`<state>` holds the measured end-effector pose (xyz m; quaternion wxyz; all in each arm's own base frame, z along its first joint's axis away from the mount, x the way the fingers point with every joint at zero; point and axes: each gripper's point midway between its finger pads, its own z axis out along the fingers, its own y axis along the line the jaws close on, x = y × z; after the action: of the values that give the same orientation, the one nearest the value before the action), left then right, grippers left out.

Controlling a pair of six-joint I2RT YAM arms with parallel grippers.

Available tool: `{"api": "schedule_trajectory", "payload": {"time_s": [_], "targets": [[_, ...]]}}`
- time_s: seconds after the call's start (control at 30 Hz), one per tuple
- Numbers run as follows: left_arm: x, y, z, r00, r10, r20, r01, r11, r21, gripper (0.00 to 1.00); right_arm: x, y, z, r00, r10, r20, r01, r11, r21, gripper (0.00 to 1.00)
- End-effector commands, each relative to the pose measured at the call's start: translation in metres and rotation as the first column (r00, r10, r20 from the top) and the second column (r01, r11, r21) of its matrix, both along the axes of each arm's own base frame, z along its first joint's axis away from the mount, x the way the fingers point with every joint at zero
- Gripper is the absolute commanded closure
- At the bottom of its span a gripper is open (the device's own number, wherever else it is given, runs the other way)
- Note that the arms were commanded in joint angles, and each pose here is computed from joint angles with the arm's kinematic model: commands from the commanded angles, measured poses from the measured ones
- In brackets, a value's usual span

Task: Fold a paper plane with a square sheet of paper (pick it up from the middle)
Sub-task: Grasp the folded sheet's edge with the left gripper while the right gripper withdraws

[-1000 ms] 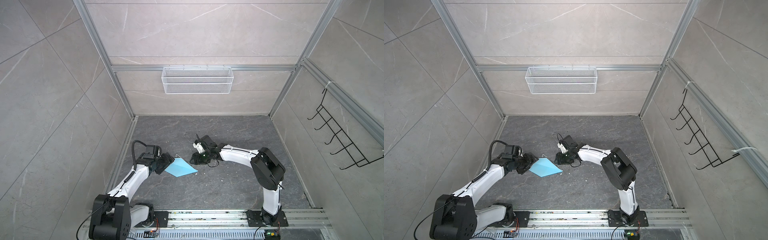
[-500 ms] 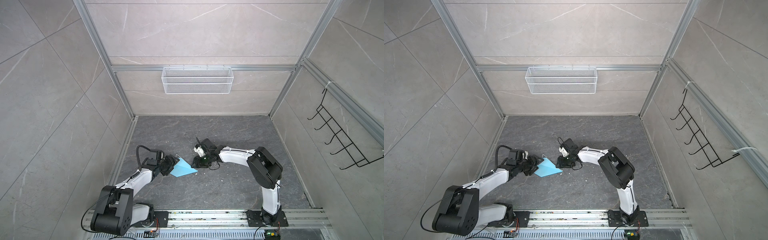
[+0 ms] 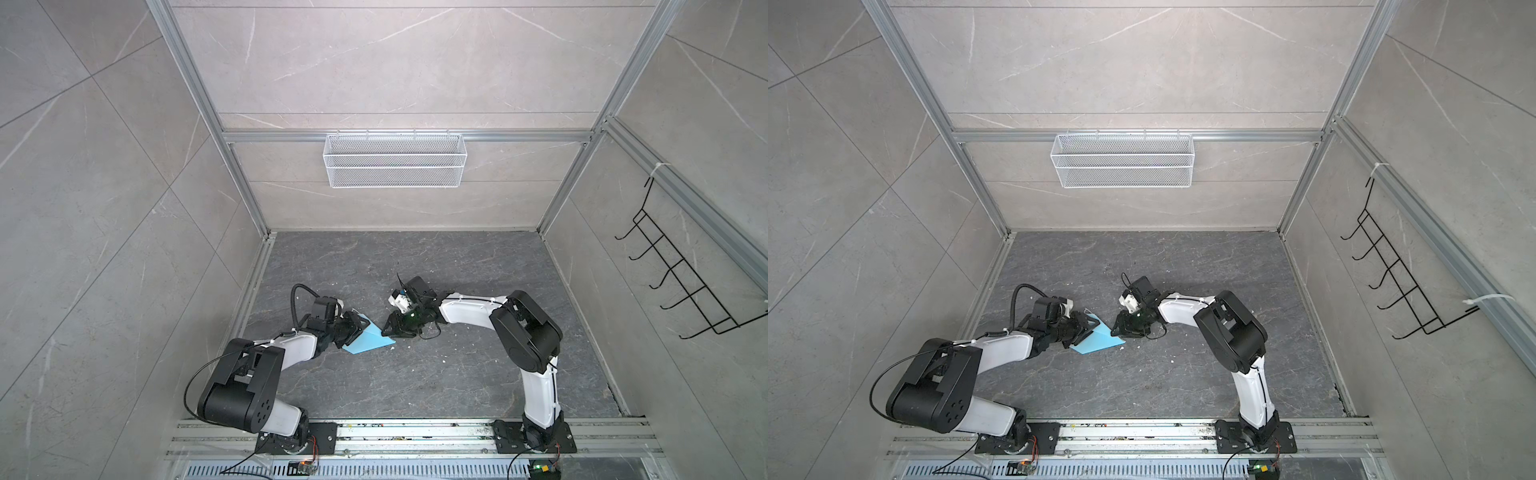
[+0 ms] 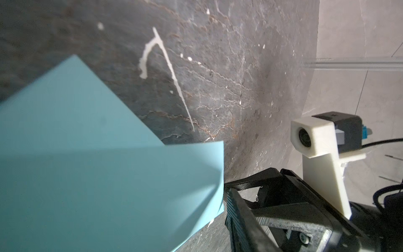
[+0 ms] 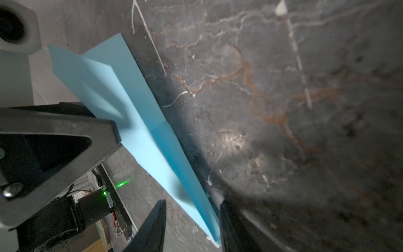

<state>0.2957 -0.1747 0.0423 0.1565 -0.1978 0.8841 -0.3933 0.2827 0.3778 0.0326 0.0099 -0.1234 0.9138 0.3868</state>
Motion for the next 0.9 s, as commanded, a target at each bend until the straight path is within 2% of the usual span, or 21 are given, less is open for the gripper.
{"api": "schedule_trajectory", "payload": {"time_s": [0.0,0.27,0.43,0.57,0.67,0.77,0.83,0.87], "targets": [[0.014,-0.006,0.013,0.995,-0.025,0.092,0.026,1.0,-0.005,0.62,-0.009,0.002,-0.008,0.998,0.007,-0.062,-0.005,1.0,0.023,0.57],[0.018,-0.002,0.011,0.996,0.026,0.086,-0.026,1.0,0.002,0.82,-0.009,0.001,0.0,0.998,-0.016,-0.065,0.021,0.997,0.072,0.58],[0.017,0.005,0.017,0.997,0.026,0.072,-0.03,0.997,0.066,0.91,0.014,-0.023,0.019,0.991,-0.123,0.043,0.12,0.99,0.075,0.54],[0.009,0.018,0.031,0.999,-0.003,0.047,-0.006,0.983,0.181,0.94,0.03,-0.051,0.035,0.965,-0.193,0.179,0.191,0.981,0.025,0.51],[-0.002,0.039,0.045,0.999,-0.025,-0.02,0.031,0.941,0.337,0.94,0.042,-0.079,0.046,0.921,-0.231,0.314,0.262,0.963,-0.058,0.46],[-0.016,0.054,0.063,0.987,-0.093,-0.131,0.144,0.874,0.464,0.95,0.052,-0.107,0.063,0.857,-0.249,0.45,0.335,0.934,-0.123,0.38],[-0.022,0.064,0.076,0.97,-0.132,-0.202,0.224,0.803,0.552,0.96,0.057,-0.121,0.076,0.814,-0.243,0.527,0.37,0.917,-0.149,0.32],[-0.023,0.068,0.083,0.964,-0.148,-0.219,0.254,0.754,0.606,0.96,0.06,-0.13,0.082,0.791,-0.242,0.562,0.392,0.906,-0.161,0.3]]}}
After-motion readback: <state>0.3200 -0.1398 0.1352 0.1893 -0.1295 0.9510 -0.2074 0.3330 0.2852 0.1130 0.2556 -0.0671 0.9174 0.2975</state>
